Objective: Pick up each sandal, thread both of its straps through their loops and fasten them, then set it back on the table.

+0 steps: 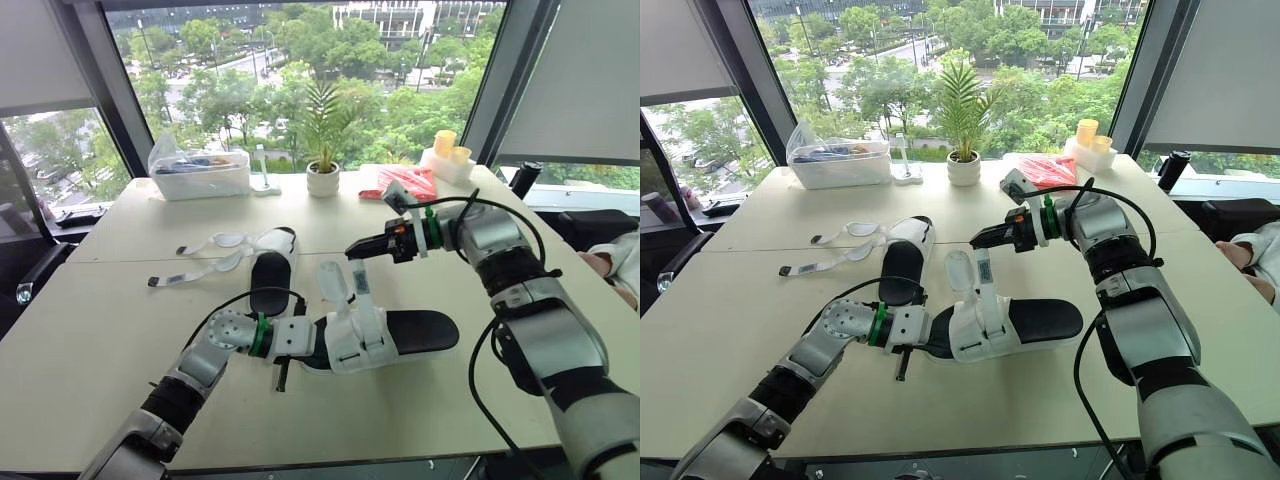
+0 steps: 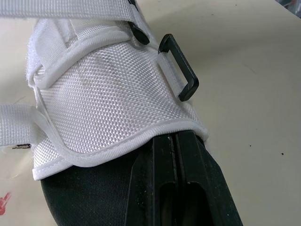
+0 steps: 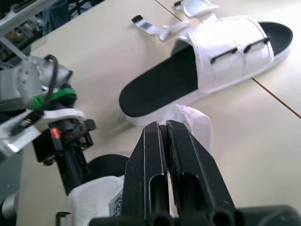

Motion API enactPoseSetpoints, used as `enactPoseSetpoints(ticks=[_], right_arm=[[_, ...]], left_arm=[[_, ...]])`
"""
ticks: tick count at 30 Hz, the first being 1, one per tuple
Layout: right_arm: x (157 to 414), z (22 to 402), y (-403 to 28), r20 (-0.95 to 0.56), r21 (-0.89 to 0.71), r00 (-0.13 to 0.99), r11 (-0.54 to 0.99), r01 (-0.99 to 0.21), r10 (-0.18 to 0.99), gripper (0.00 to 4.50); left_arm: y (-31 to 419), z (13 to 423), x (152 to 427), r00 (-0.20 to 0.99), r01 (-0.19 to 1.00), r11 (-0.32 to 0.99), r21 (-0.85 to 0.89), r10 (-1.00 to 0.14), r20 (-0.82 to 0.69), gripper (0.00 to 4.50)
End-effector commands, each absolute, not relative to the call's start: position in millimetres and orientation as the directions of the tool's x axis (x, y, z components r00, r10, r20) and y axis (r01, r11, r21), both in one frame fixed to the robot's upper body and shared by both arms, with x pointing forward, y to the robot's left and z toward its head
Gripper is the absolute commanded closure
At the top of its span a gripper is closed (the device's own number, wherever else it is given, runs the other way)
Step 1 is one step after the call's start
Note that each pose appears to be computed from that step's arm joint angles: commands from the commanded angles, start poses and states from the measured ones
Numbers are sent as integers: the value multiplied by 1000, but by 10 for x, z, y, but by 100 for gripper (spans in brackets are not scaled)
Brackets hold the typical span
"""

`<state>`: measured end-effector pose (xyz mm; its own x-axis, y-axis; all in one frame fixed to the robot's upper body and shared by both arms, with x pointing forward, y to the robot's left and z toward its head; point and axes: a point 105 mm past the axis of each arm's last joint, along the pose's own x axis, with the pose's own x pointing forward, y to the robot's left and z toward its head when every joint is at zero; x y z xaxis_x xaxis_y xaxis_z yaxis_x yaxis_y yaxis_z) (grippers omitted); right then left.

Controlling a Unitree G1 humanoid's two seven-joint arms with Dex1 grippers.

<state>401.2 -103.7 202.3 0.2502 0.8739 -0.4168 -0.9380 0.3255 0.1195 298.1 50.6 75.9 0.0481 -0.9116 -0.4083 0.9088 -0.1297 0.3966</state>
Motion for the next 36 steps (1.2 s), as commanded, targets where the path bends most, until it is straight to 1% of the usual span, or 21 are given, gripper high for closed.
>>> enactPoseSetpoints(ticks=[1,5,9,12,14,17,19,21,22,23,24,28,30,32,34,36], right_arm=[[4103,2139,-1015,-396,57,297,346,-936,869,447],[4171,1983,-1011,-411,72,331,392,-917,849,447],[4206,1745,-997,-457,77,352,430,-899,817,447],[4204,1566,-1023,-504,69,357,448,-891,787,447],[4188,1392,-1080,-560,36,356,451,-892,748,447],[4156,1219,-1156,-613,1,348,441,-898,710,353],[4126,1142,-1204,-638,-13,334,423,-906,694,261],[4097,1078,-1244,-660,-29,320,402,-915,680,150],[4081,1048,-1261,-671,-38,311,387,-921,673,109],[4065,1022,-1268,-676,-49,303,370,-928,671,52],[4056,1007,-1267,-676,-61,301,356,-933,673,4],[4051,969,-1268,-676,-126,315,316,-940,667,4],[4077,972,-1296,-676,-186,348,306,-934,650,4],[4128,1075,-1317,-643,-222,389,325,-919,660,4],[4217,1390,-1326,-551,-218,443,390,-895,707,4],[4265,1724,-1319,-454,-191,473,436,-880,755,4]], left_arm=[[568,96,2622,-124,943,-282,175,-788,-603,450],[573,97,2619,-125,943,-283,175,-787,-604,450],[574,99,2617,-123,943,-283,177,-788,-603,450],[571,99,2616,-122,942,-283,179,-788,-604,450],[566,100,2616,-121,942,-283,182,-788,-603,450],[557,104,2623,-117,942,-280,185,-791,-601,450],[554,104,2627,-115,943,-277,185,-792,-600,450],[553,103,2628,-113,944,-274,184,-793,-598,450],[552,103,2631,-113,945,-272,183,-794,-597,450],[552,102,2630,-112,945,-270,183,-795,-596,450],[551,103,2635,-111,946,-269,182,-796,-595,450],[545,101,2644,-110,947,-265,180,-798,-593,450],[537,100,2649,-110,947,-265,181,-798,-592,450],[527,100,2654,-109,947,-264,182,-800,-591,450],[520,96,2652,-109,947,-263,183,-800,-590,450],[520,89,2645,-109,947,-263,183,-801,-589,450]])
